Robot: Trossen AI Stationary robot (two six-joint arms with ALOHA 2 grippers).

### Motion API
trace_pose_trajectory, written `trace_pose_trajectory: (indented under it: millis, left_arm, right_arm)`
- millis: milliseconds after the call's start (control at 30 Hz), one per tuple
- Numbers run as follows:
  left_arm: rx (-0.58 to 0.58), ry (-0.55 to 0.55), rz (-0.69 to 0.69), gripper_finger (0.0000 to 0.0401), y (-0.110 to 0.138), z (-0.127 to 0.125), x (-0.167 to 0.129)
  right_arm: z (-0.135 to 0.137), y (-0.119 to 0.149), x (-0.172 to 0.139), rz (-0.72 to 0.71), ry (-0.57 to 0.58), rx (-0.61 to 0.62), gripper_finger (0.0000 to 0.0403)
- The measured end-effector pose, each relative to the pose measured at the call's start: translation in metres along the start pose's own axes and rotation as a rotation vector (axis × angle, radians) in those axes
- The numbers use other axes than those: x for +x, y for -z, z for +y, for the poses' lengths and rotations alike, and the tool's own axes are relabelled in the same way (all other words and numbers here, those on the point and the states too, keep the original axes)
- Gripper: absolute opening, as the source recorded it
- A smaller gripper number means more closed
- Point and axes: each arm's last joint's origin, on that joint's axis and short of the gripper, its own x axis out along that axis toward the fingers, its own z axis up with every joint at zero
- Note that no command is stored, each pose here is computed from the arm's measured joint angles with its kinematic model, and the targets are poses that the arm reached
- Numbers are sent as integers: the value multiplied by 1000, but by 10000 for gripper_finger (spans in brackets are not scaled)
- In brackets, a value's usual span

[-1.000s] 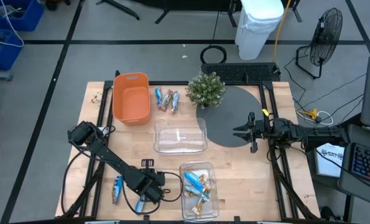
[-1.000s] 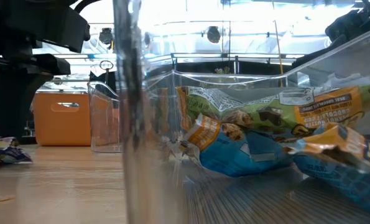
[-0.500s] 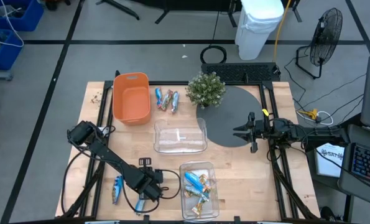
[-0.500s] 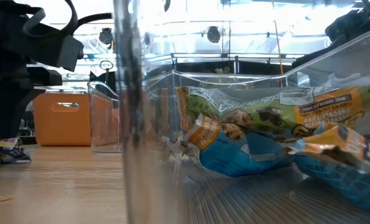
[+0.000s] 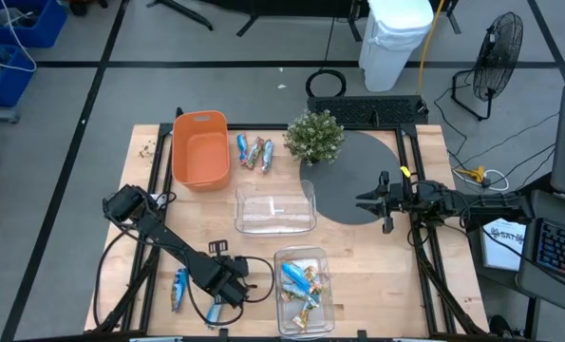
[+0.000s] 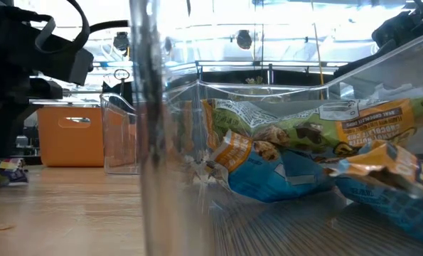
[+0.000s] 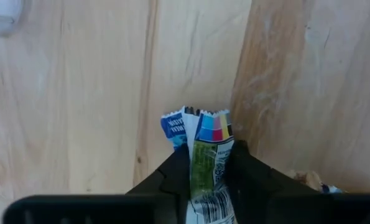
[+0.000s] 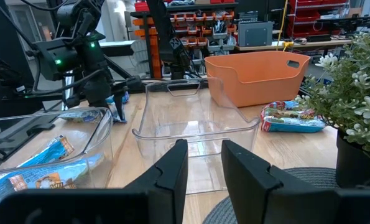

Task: Pick and place Granola Bars by type
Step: Put the purple granola bar into the top transparent bin

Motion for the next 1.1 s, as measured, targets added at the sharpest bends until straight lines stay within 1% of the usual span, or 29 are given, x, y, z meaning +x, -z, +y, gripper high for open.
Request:
trace_pose_trajectory:
  millis: [233, 333, 433, 633, 733, 900, 1000, 1100]
  left_arm:
    - [-3, 1, 0, 40, 0, 0, 0]
    - [-28, -11, -15, 24, 0, 0, 0]
    - [-29, -30, -37, 18, -1, 1, 0]
    - [7, -87, -95, 16, -3, 2, -1]
    - [9, -113, -119, 14, -5, 2, -5]
    - [11, -114, -211, 13, -6, 3, -26]
    - [10, -103, -299, 13, -2, 4, -46]
    - [15, -81, -415, 13, 4, 7, -69]
  right_arm:
    - [0, 0, 0, 0, 0, 0, 89]
    - [0, 0, 0, 0, 0, 0, 89]
    - [0, 0, 0, 0, 0, 0, 89]
    - [0, 0, 0, 0, 0, 0, 89]
    - [0, 0, 0, 0, 0, 0, 89]
    - [0, 0, 0, 0, 0, 0, 89]
    - [0, 0, 0, 0, 0, 0, 89]
    - [0, 0, 0, 0, 0, 0, 89]
